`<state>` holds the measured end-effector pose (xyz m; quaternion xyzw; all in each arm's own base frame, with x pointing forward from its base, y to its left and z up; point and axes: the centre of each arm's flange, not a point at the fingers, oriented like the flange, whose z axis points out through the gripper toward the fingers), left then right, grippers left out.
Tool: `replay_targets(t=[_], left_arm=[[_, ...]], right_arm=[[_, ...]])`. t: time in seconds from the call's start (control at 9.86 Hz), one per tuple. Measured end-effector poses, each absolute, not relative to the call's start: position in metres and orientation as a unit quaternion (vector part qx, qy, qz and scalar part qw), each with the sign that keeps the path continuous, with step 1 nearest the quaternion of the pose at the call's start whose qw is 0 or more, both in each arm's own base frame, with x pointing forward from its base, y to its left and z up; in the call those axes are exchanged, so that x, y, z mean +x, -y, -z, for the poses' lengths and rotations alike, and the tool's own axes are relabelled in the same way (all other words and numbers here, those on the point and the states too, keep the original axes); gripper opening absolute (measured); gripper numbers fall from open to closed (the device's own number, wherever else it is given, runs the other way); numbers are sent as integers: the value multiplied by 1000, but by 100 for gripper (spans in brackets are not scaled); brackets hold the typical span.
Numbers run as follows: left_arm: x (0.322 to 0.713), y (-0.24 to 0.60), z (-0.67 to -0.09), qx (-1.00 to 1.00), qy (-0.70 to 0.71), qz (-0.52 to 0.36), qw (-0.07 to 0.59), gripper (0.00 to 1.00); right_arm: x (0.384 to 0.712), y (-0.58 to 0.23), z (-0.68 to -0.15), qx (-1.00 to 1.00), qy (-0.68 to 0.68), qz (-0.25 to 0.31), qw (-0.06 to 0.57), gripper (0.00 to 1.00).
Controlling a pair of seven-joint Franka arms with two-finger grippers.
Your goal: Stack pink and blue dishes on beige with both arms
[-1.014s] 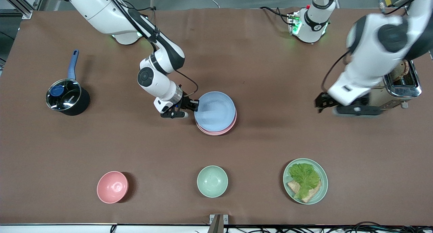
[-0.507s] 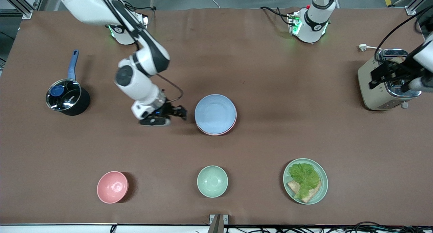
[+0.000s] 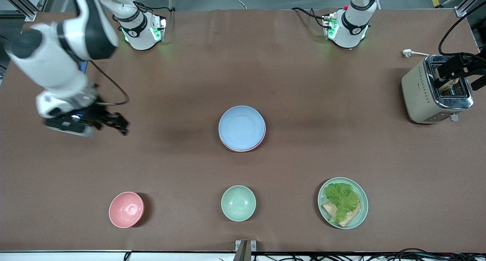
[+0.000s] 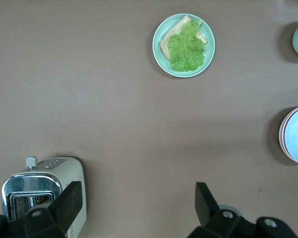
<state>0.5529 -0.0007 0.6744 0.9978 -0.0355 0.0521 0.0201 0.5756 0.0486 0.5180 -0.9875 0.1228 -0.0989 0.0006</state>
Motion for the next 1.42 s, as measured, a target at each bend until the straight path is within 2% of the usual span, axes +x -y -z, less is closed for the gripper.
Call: replay_targets(t=[0.3,0.61,1.01,1.42], left_arm=[[547,-3,-682,999,27,-39,21,100],[545,-4,-680,999,17,-27,21,100],[545,-6,-680,999,15,-27,21,100],[542,-6,-680,1000,2,-21,21,100]], right_arm=[[551,32,-613,-988,-142,55,-16,100],[527,32,-682,-994,-103,28,-5,100],[542,33,-669,-996,-87,19,-2,100],[542,34,-669,-996,-86,18,-2,100]])
